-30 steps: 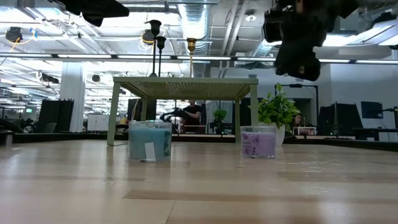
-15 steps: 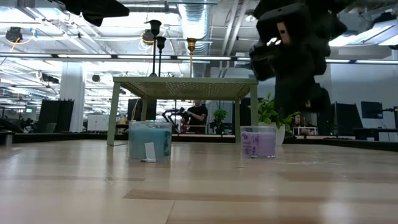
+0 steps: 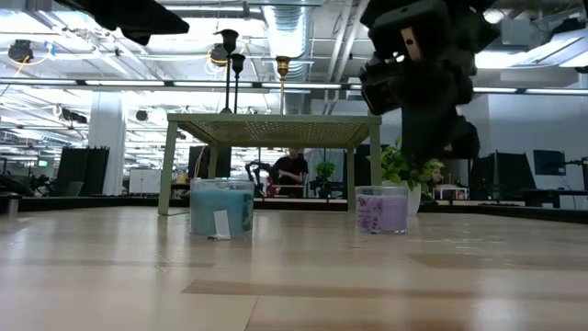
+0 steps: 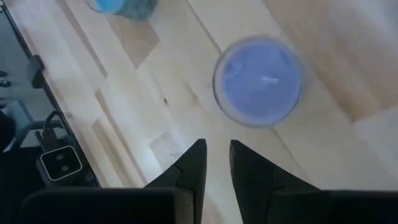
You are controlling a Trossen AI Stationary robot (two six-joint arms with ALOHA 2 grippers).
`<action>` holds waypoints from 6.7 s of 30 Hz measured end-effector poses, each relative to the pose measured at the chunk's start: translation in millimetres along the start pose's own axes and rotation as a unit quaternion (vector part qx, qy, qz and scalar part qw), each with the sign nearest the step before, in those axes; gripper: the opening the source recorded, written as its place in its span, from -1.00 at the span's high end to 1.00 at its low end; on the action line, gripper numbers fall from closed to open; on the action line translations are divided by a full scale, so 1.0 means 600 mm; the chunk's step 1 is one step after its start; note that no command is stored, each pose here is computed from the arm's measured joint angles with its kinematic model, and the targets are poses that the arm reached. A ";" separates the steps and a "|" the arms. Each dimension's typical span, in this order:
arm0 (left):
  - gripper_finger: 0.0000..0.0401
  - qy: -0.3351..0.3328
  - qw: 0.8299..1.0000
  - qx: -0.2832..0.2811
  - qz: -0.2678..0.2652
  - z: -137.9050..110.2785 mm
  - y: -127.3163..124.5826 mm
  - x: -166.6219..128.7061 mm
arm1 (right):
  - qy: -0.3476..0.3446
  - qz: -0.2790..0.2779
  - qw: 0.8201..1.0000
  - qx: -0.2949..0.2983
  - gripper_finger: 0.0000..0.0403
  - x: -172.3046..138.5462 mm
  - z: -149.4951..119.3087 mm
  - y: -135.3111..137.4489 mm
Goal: Pick & Place candle stick holders
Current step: Put the violet scented candle on the shelf
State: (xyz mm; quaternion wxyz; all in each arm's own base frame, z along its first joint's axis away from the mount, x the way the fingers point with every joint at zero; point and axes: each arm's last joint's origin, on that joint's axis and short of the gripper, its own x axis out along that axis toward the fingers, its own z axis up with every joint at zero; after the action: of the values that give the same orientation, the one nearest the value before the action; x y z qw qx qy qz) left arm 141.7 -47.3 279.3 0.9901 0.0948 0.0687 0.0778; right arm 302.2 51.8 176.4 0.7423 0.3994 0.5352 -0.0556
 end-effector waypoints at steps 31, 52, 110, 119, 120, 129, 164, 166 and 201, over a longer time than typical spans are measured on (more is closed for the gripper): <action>0.94 0.000 1.000 0.000 0.000 0.000 0.000 0.000 | -0.040 -0.060 0.997 -0.011 0.68 -0.002 0.030 -0.028; 0.94 0.000 1.000 0.000 0.000 0.000 0.000 0.000 | -0.051 -0.064 0.997 -0.012 0.69 0.005 0.027 -0.036; 0.94 0.003 1.000 0.000 -0.001 -0.001 0.000 0.000 | 0.013 0.030 0.999 -0.008 0.68 0.073 0.038 -0.035; 0.94 0.004 1.000 0.000 -0.001 -0.001 0.000 0.000 | -0.018 -0.006 1.000 -0.023 0.86 0.029 0.033 -0.033; 0.94 0.004 1.000 0.001 -0.001 -0.001 0.000 0.000 | -0.022 -0.008 0.999 -0.030 0.92 0.026 0.033 -0.032; 0.94 0.004 1.000 0.001 -0.001 -0.001 0.000 0.000 | -0.030 -0.012 0.999 -0.041 0.99 0.008 0.032 -0.030; 0.94 0.004 1.000 0.001 0.000 -0.001 0.000 0.000 | -0.007 0.014 0.998 -0.057 0.64 0.016 0.020 -0.016; 0.94 0.004 1.000 0.001 0.000 -0.001 0.000 0.000 | -0.007 0.015 0.998 -0.059 0.64 0.017 0.019 -0.015; 0.94 0.010 1.000 0.005 -0.001 -0.004 -0.003 0.004 | 0.024 0.022 0.999 -0.041 0.65 0.065 0.025 -0.028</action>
State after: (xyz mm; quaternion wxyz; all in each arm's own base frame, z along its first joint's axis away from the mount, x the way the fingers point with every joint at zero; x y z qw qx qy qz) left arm 144.2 -48.5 276.5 0.9890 0.0986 0.0787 0.0771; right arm 321.5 44.4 136.1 0.7458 0.3820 0.5457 -0.0075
